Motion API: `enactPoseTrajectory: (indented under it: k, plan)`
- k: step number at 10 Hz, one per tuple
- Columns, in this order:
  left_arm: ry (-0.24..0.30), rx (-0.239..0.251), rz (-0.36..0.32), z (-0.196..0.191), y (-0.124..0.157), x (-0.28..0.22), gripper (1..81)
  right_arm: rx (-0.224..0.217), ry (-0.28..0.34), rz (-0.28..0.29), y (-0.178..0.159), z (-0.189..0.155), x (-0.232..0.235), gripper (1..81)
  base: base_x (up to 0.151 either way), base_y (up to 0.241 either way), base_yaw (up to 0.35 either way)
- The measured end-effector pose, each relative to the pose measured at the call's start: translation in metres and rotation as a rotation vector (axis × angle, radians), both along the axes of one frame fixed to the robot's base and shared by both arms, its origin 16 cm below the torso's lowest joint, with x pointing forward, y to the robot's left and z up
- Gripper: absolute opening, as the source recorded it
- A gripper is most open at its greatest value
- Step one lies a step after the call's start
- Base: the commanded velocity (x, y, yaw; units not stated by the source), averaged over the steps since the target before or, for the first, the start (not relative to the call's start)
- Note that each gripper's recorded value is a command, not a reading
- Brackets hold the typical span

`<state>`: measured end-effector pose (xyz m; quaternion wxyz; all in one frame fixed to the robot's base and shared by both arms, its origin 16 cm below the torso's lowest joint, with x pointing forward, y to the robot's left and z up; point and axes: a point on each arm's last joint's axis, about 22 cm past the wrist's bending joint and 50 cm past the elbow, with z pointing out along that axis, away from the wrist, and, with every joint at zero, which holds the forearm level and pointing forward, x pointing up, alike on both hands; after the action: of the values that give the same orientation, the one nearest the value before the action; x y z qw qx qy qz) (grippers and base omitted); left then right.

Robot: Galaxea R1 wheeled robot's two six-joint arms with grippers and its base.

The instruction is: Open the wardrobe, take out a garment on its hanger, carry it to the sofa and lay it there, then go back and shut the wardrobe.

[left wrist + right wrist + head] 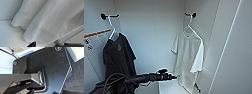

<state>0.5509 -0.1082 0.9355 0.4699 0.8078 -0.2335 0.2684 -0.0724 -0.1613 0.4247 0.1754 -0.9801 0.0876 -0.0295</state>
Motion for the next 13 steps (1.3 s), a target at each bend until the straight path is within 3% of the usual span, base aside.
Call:
enactPoseTrajectory:
  k: [4, 8, 10, 13]
  plan:
    - [-0.020, -0.056, 0.057, 0.121, -0.014, 0.053, 81.1, 0.002, -0.013, 0.000, 0.002, 0.000, 0.011, 81.1, 0.000, 0.000, 0.000]
    - [0.044, -0.153, 0.125, 0.224, -0.032, 0.074, 81.1, 0.006, -0.015, -0.002, 0.003, 0.001, 0.011, 81.1, 0.000, 0.000, 0.000]
    - [0.129, -0.223, 0.164, 0.267, -0.044, 0.076, 81.1, 0.009, -0.010, -0.002, 0.005, 0.001, 0.006, 81.1, 0.000, 0.000, 0.000]
    - [0.180, -0.312, 0.217, 0.322, -0.048, 0.088, 81.1, 0.010, -0.007, -0.002, 0.005, 0.001, 0.004, 81.1, 0.000, 0.000, 0.000]
